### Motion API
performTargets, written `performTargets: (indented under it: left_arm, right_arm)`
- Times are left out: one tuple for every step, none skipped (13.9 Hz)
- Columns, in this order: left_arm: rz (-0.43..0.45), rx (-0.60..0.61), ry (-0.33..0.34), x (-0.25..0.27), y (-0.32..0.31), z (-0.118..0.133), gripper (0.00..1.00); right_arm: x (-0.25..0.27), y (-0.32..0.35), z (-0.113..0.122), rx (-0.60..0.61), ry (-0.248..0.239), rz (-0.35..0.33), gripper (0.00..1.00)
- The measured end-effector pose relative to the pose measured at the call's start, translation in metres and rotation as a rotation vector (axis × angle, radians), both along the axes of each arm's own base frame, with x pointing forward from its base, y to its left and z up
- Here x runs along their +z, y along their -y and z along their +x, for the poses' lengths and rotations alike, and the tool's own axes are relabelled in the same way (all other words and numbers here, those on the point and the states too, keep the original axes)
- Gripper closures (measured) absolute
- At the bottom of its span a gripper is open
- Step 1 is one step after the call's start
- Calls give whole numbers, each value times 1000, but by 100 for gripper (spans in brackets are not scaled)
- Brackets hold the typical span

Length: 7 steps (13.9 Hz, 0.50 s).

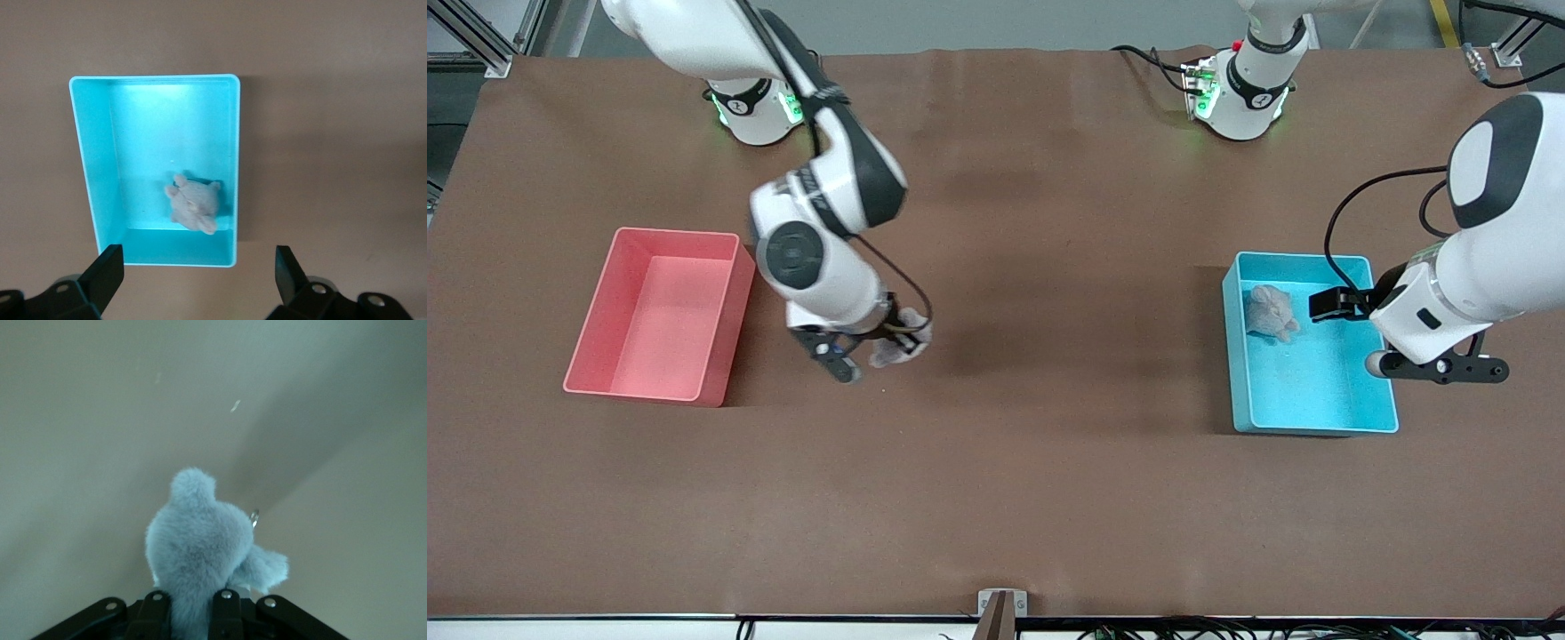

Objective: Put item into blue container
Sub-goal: 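Bring the second plush to the middle with the right gripper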

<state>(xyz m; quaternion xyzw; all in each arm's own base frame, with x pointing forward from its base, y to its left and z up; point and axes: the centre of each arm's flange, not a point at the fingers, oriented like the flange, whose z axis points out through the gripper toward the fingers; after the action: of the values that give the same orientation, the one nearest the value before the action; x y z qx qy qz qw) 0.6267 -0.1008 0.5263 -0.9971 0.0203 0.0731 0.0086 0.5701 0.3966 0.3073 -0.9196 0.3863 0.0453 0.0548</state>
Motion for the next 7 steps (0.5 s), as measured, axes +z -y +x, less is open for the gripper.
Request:
performTargets:
  left_arm:
    - [-4, 17, 7, 6, 18, -5, 0]
    - [-6, 33, 11, 9, 39, -10, 0]
    - [-7, 50, 10, 9, 57, -15, 0]
    - [-5, 68, 8, 7, 75, -20, 0]
    - [-3, 85, 8, 0, 92, -23, 0]
    - [-3, 94, 13, -10, 107, -25, 0]
    - [-6, 93, 17, -25, 120, -27, 0]
  right_arm:
    - [-24, -28, -10, -30, 16, 4, 80]
    - [-44, -52, -17, -52, 27, 7, 80]
    - [-60, -71, -22, -69, 34, 8, 80]
    - [-72, -85, -23, -83, 39, 6, 80]
    - [-79, -93, -23, -93, 49, 6, 80]
    - [-85, -99, -22, -98, 63, 6, 80]
    - [-88, -103, -23, -98, 73, 9, 80]
